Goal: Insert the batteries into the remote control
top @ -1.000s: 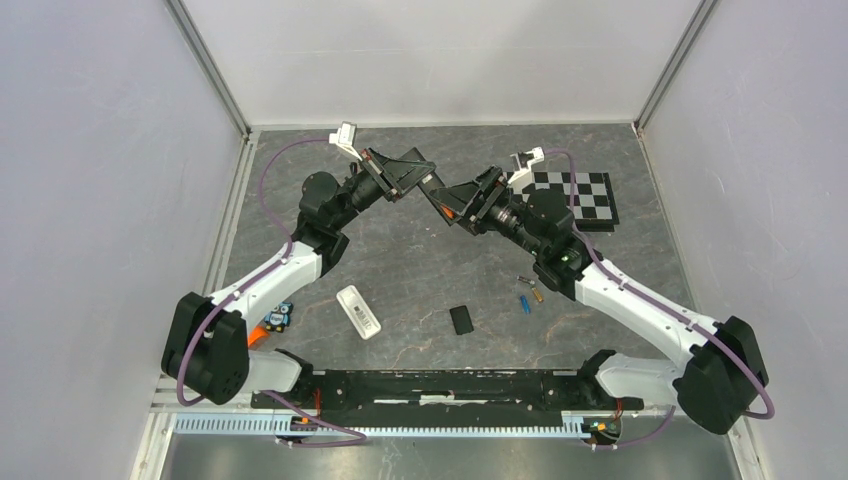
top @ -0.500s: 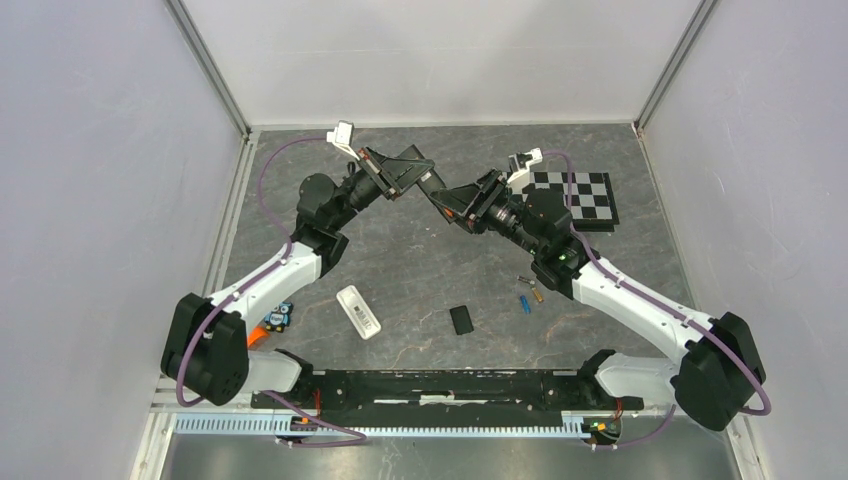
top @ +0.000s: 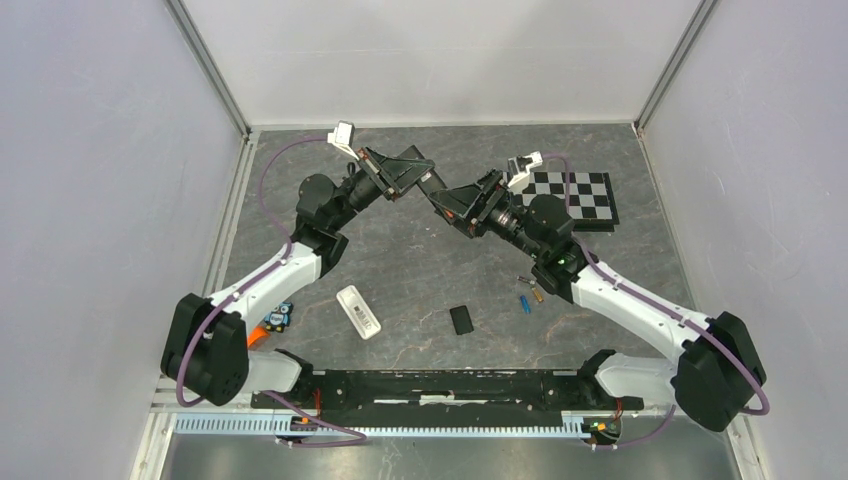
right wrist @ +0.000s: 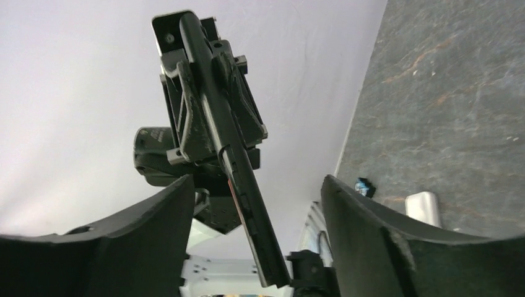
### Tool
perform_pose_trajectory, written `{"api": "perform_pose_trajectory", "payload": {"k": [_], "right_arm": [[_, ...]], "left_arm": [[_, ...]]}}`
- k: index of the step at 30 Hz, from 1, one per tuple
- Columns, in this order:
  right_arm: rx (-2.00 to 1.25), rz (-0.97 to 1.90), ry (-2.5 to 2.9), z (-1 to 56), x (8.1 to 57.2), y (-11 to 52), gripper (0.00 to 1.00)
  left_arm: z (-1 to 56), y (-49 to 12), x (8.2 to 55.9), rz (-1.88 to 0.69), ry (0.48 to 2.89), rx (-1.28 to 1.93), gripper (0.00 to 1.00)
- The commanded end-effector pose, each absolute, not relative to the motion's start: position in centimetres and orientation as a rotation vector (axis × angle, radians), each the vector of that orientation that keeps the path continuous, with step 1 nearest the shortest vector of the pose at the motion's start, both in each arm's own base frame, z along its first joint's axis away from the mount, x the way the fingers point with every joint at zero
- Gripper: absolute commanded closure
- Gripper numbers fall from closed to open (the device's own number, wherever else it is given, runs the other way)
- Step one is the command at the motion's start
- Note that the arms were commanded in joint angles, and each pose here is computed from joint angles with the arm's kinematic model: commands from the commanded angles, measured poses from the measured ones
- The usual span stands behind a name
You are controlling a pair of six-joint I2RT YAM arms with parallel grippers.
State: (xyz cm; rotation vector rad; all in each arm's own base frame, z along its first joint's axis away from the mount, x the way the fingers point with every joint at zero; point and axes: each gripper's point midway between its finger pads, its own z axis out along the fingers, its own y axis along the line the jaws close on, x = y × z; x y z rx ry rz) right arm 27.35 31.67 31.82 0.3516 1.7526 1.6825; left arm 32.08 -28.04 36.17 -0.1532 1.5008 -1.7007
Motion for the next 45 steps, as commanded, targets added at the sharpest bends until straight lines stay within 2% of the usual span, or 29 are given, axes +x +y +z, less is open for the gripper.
{"api": "perform_pose_trajectory", "payload": {"k": [1, 4, 10, 13, 17, 19, 22, 33, 45], "right_arm": [[0.238, 1.654, 1.639, 34.3, 27.0, 30.5, 0.13], [0.158, 1.551, 1.606, 34.9, 27.4, 28.8, 0.05], [0.112, 1.089, 1.724, 33.2, 29.3, 23.3, 0.09], [0.057, 0.803, 1.885, 30.3, 29.9, 20.5, 0.17], [-0.032, 0.505, 2.082, 25.8, 29.3, 17.3, 0.42], [-0.078, 0.359, 2.175, 23.3, 28.5, 15.4, 0.48], [-0.156, 0.165, 2.332, 19.7, 26.9, 12.9, 0.51], [-0.284, 0.178, 2.631, 7.9, 21.4, 12.6, 0.66], [-0.221, -0.129, 2.639, 5.7, 22.6, 9.0, 0.68]], "left_arm": [[38.6, -27.4, 31.1, -1.704, 1.43, -0.108, 0.98], [37.6, -27.0, 31.4, -1.665, 1.455, -0.109, 0.98], [33.8, -24.6, 33.0, -1.549, 1.542, -0.152, 0.98], [31.8, -23.3, 33.4, -1.499, 1.577, -0.174, 0.98], [29.6, -22.4, 33.4, -1.406, 1.647, -0.165, 0.98], [28.9, -22.1, 33.3, -1.37, 1.672, -0.161, 0.98], [28.2, -21.8, 33.1, -1.337, 1.694, -0.16, 0.98], [26.9, -21.5, 32.8, -1.321, 1.716, -0.188, 0.98], [26.9, -21.4, 32.7, -1.318, 1.714, -0.192, 0.98]]}}
